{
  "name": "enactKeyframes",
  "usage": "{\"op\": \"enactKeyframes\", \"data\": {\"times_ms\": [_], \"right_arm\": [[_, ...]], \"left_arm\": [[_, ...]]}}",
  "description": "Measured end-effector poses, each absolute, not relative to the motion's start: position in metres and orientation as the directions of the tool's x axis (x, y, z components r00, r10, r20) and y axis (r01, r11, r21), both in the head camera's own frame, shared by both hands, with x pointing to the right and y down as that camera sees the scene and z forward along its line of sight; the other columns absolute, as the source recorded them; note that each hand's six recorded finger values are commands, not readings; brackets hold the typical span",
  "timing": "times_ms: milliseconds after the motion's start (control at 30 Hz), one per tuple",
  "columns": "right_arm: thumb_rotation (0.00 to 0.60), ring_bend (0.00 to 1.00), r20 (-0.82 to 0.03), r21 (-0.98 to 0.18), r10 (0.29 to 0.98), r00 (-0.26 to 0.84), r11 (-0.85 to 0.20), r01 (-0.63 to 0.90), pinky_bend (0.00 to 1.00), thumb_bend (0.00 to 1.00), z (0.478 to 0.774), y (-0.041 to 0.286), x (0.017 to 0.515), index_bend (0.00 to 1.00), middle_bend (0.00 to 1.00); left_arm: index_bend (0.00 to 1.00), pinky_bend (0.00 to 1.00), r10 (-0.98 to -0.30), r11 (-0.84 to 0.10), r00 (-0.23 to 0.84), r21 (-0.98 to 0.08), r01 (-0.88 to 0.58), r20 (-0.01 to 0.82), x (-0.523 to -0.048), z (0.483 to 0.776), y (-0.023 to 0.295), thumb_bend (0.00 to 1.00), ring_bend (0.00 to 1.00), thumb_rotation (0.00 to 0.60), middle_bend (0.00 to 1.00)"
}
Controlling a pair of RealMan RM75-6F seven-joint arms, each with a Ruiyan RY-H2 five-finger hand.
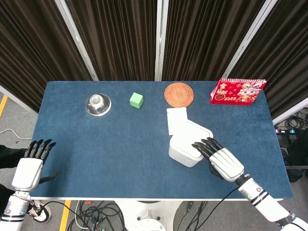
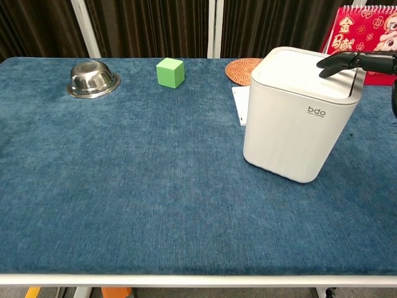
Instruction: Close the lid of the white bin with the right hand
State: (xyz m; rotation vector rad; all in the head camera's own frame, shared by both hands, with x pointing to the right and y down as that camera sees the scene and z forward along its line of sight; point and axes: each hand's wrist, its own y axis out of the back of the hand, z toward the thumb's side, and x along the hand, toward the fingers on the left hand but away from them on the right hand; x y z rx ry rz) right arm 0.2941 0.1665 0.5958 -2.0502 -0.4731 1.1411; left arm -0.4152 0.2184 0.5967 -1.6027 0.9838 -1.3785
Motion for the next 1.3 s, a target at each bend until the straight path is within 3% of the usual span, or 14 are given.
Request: {"op": "enactKeyframes", "data": {"times_ms": [367, 667, 833, 1067, 1133, 1233, 1267, 1300], "right_arm": [[0.600, 0.00, -0.575, -0.744, 0.618, 0.536, -0.668, -0.029, 0.00, 1.00, 0.597, 0.167, 0.293, 0.00, 0.20], [0.600, 0.00, -0.383, -0.846, 0.748, 0.542, -0.519, 0.119, 0.00, 1.00, 0.553, 0.153, 0.304, 0.00, 0.11], [0.600, 0.00, -0.306, -0.887, 0.838, 0.453, -0.423, 0.184, 0.00, 1.00, 0.534, 0.161, 0.343, 0.00, 0.06], [0.600, 0.00, -0.400, -0.902, 0.894, 0.203, -0.423, 0.085, 0.00, 0.99, 0.558, 0.194, 0.432, 0.00, 0.03], [0.600, 0.00, -0.418, -0.905, 0.902, 0.107, -0.424, 0.043, 0.00, 0.82, 0.566, 0.205, 0.460, 0.00, 0.01], [0.600, 0.00, -0.420, -0.907, 0.907, -0.027, -0.420, -0.018, 0.00, 0.31, 0.575, 0.218, 0.492, 0.00, 0.00], [0.600, 0.00, -0.414, -0.909, 0.908, -0.064, -0.417, -0.033, 0.00, 0.18, 0.577, 0.221, 0.499, 0.00, 0.00], [0.600, 0.00, -0.403, -0.911, 0.909, -0.107, -0.409, -0.047, 0.00, 0.11, 0.581, 0.224, 0.505, 0.00, 0.00]], "left_arm": [[0.14, 0.08, -0.919, -0.388, 0.106, -0.920, -0.062, 0.380, -0.416, 0.598, 0.218, 0.00, 0.04, 0.600, 0.09], [0.14, 0.08, -0.921, -0.383, 0.107, -0.922, -0.062, 0.375, -0.415, 0.597, 0.219, 0.00, 0.04, 0.600, 0.09], [0.14, 0.08, -0.922, -0.381, 0.103, -0.922, -0.066, 0.373, -0.415, 0.596, 0.219, 0.00, 0.04, 0.600, 0.09], [0.14, 0.08, -0.924, -0.375, 0.107, -0.924, -0.072, 0.367, -0.416, 0.593, 0.218, 0.00, 0.04, 0.600, 0.09], [0.14, 0.08, -0.925, -0.374, 0.106, -0.924, -0.073, 0.366, -0.416, 0.593, 0.218, 0.00, 0.04, 0.600, 0.09], [0.14, 0.08, -0.925, -0.373, 0.104, -0.925, -0.075, 0.364, -0.416, 0.594, 0.218, 0.00, 0.04, 0.600, 0.09], [0.14, 0.08, -0.925, -0.373, 0.104, -0.925, -0.075, 0.365, -0.416, 0.594, 0.219, 0.00, 0.04, 0.600, 0.09], [0.14, 0.08, -0.925, -0.374, 0.105, -0.924, -0.074, 0.366, -0.416, 0.594, 0.219, 0.00, 0.04, 0.600, 0.09]]}}
